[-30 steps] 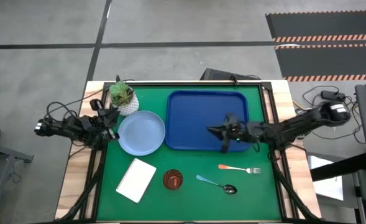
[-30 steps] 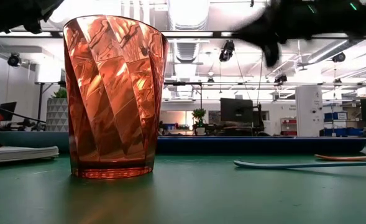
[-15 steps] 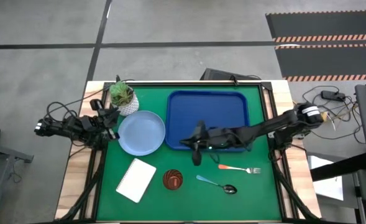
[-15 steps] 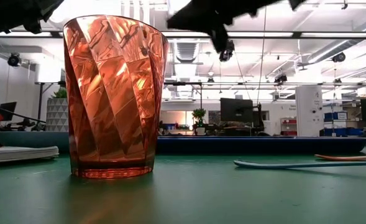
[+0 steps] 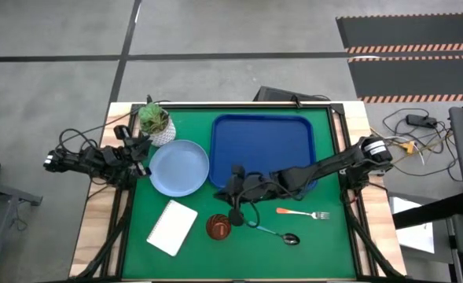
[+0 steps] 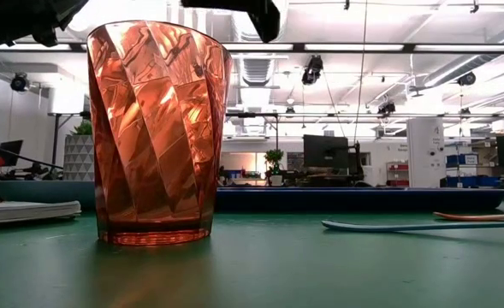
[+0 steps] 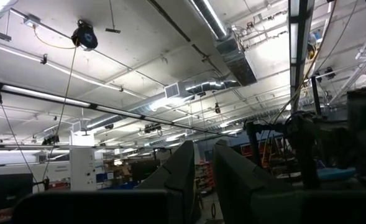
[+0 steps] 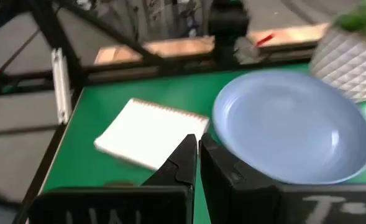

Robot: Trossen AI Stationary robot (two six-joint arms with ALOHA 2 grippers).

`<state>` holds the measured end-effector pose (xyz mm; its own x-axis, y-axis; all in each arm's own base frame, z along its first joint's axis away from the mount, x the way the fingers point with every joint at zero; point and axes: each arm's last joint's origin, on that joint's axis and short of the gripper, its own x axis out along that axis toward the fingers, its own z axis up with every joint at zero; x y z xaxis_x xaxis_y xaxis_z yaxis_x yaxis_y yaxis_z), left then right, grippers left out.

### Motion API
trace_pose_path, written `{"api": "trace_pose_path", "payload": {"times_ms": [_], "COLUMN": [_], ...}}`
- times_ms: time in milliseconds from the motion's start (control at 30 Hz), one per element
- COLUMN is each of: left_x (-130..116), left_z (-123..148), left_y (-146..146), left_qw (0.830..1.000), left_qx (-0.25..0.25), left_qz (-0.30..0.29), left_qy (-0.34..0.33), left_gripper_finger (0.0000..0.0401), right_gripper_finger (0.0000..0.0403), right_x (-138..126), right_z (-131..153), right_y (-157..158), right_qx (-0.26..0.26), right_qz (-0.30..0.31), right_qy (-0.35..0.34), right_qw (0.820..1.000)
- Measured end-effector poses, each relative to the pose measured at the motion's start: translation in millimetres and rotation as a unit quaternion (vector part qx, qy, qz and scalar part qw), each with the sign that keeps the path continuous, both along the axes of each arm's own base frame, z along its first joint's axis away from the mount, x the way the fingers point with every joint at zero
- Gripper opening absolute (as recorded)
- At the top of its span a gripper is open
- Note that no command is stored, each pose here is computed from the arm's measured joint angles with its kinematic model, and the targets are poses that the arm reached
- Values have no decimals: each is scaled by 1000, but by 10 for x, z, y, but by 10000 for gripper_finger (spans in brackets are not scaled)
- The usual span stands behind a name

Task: Pick and place plate/cup/fork/spoon on tray
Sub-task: Put the orange glass cup on the blue tray

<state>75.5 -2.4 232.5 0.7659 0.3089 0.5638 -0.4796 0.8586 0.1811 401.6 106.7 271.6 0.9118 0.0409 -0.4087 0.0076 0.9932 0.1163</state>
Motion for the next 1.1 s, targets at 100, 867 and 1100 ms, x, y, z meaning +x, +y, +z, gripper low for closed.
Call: {"api": "trace_pose_path", "payload": {"times_ms": [100,867,1100], "left_x": [-1,-4,-5], "left_z": [1,4,5], "left_y": [0,1,1], "left_qw": [1000,1000,1000], "left_qx": [0,-1,-1], "left_qz": [0,0,0], "left_qy": [-1,-3,-4], "left_gripper_finger": [40,40,40], "right_gripper_finger": [9,21,82], "right_x": [22,-10,-3], "right_z": [-44,-34,-18], "right_y": [78,202,209], "right_qx": [11,-9,-3], "right_qz": [37,5,3], "right_qy": [12,-3,-12], "right_qw": [999,1000,1000]}}
